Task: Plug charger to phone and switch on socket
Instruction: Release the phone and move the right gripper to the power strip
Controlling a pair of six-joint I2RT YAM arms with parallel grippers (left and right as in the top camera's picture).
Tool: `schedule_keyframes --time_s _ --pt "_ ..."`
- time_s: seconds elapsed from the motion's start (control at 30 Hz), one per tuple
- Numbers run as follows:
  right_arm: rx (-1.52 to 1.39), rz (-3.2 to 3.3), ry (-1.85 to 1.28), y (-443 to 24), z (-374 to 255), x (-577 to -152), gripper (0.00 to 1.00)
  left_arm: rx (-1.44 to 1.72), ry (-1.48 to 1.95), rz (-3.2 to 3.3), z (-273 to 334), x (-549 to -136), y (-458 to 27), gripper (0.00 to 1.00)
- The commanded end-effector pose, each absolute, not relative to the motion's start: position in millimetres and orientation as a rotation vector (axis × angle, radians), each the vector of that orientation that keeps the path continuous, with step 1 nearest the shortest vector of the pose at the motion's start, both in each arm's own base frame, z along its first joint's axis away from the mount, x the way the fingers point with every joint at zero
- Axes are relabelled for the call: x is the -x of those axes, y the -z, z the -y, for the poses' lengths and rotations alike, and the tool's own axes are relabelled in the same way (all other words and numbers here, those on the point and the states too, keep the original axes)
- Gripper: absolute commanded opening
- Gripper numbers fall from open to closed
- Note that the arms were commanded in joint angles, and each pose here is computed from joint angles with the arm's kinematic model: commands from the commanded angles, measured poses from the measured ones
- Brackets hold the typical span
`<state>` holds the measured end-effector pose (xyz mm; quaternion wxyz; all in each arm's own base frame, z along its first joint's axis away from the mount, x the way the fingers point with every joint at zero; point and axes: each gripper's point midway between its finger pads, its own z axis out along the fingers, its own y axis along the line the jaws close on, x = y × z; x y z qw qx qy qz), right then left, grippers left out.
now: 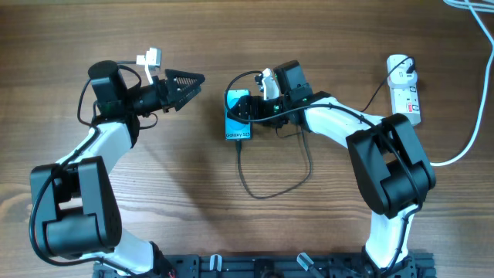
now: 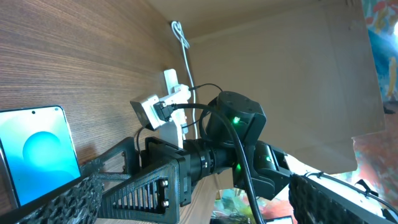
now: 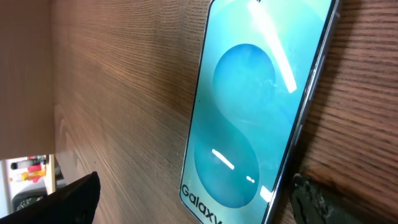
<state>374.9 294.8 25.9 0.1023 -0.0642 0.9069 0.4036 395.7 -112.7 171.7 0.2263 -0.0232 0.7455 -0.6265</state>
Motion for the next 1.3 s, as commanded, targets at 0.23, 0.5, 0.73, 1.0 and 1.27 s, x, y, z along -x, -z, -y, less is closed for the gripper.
schedule_keyframes --time_s 0.23,0.5,0.73,1.0,1.27 --pt "0.076 -2.824 -0.953 22 -264 -368 0.88 0.021 1.704 -2.031 112 -398 -181 1.0" --pt "0.173 -2.857 -0.868 -71 -259 -370 0.89 0.021 1.704 -2.031 112 -398 -181 1.0" --pt "0.185 -2.846 -0.03 -153 -169 -403 1.0 0.021 1.704 -2.031 112 -398 -181 1.0" --pt "-0.224 -2.538 0.264 -192 -54 -484 1.0 0.021 1.704 -2.032 112 -398 -181 1.0" --pt "-0.708 -2.364 0.267 -204 94 -501 1.0 0.021 1.704 -2.032 112 -398 -181 1.0"
